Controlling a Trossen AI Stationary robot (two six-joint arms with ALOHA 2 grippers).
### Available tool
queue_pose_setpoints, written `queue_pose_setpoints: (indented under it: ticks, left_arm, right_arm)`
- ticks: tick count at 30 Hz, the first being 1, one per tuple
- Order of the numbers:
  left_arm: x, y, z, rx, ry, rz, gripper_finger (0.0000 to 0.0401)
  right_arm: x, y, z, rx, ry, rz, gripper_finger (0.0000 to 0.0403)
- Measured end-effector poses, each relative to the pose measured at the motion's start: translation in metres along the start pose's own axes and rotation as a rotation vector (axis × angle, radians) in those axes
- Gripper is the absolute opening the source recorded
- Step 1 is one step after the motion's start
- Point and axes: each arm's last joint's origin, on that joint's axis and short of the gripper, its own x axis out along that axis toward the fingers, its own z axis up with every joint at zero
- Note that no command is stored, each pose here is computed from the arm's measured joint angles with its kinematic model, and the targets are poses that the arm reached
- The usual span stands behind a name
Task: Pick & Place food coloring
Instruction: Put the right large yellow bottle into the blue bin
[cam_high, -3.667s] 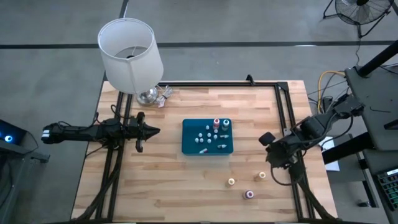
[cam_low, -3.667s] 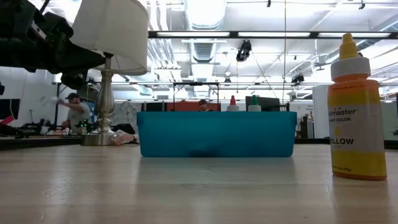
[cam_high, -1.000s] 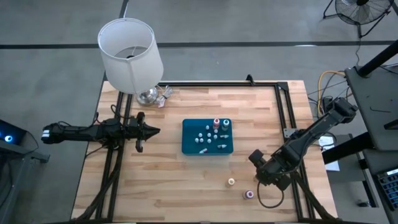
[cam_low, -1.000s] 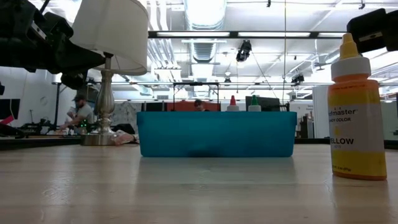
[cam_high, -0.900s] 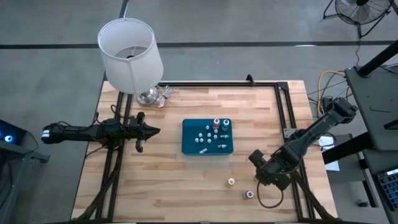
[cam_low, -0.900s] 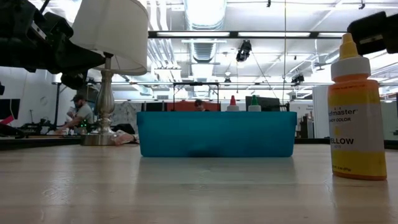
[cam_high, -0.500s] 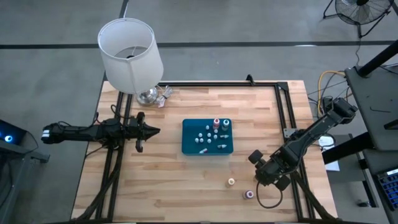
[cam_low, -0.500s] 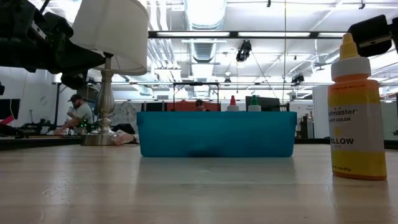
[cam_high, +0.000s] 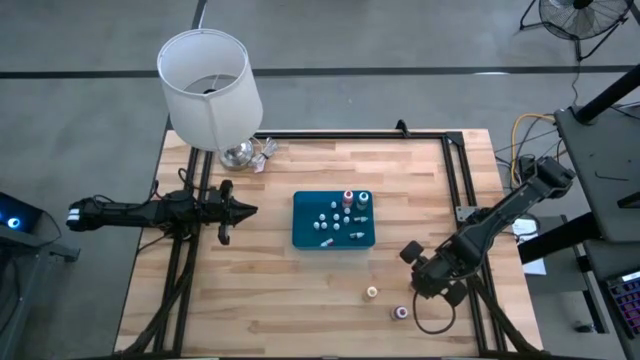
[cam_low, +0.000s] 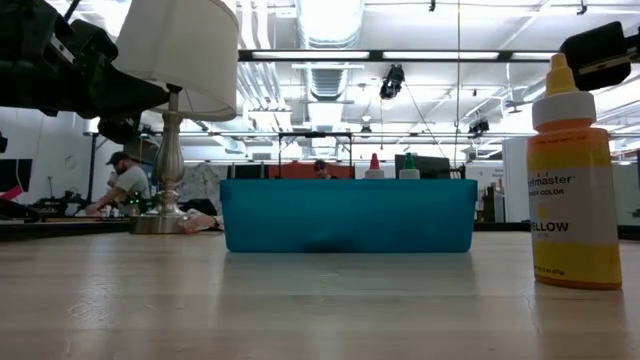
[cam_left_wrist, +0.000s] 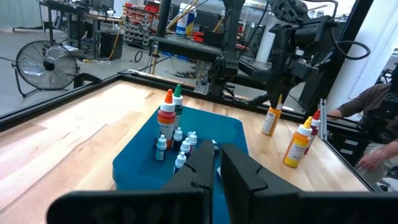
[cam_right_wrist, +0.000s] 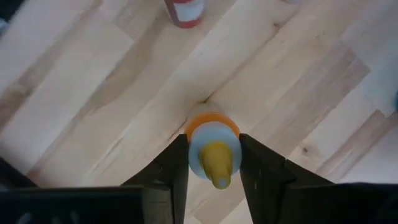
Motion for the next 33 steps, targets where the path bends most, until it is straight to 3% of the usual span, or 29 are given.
queue_pose_setpoints:
  ticks: [15,33]
  left_arm:
    - [0.0,0.0,0.0,0.0,0.0,0.0,0.0002]
    - [0.0,0.0,0.0,0.0,0.0,0.0,0.0002]
  right_arm:
    - [-0.057,0.003,0.013,0.011,-0.075,0.011,0.0104]
    - [-0.126,-0.017,0.025,0.093,-0.17,-0.04,0.0104]
